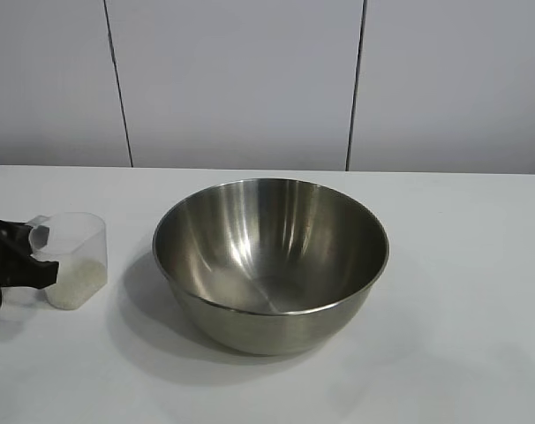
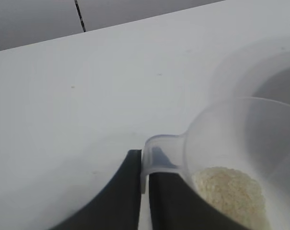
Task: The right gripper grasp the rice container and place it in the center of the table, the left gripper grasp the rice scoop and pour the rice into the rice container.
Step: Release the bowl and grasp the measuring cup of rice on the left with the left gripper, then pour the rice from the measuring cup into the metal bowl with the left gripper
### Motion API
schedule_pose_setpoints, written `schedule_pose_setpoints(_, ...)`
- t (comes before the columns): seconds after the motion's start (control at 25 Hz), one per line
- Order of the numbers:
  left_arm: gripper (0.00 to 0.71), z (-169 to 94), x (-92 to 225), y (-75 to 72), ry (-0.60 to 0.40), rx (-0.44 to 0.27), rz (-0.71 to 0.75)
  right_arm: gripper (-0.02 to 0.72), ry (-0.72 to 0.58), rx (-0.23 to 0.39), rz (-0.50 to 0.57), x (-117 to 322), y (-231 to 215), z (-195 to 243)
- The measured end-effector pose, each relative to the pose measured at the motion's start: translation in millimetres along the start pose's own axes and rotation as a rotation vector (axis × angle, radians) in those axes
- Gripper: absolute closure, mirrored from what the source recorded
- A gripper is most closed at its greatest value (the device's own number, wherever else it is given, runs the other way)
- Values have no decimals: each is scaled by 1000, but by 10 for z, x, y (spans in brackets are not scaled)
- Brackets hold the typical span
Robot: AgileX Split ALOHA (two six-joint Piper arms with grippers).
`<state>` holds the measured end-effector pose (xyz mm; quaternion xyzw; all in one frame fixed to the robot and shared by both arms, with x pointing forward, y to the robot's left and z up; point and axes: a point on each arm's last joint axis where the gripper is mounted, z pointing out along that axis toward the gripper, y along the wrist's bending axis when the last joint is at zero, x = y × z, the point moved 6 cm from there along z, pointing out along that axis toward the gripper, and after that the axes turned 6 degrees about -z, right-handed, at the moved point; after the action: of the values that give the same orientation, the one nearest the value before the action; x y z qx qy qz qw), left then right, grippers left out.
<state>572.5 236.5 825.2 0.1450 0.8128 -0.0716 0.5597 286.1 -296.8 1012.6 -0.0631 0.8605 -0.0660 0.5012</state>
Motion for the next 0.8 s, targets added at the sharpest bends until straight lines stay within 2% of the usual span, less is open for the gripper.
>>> schedule_pose_setpoints(0.36, 700, 0, 0, -4, 0, 3, -32, 64, 0, 0, 0, 0, 0, 0)
schedule_pose_setpoints(0.52, 700, -6, -28, -70, -7, 47, -12, 64, 0, 0, 0, 0, 0, 0)
schedule_pose_setpoints(0.8, 700, -116, -478, -67, -138, 50, 53, 64, 0, 0, 0, 0, 0, 0)
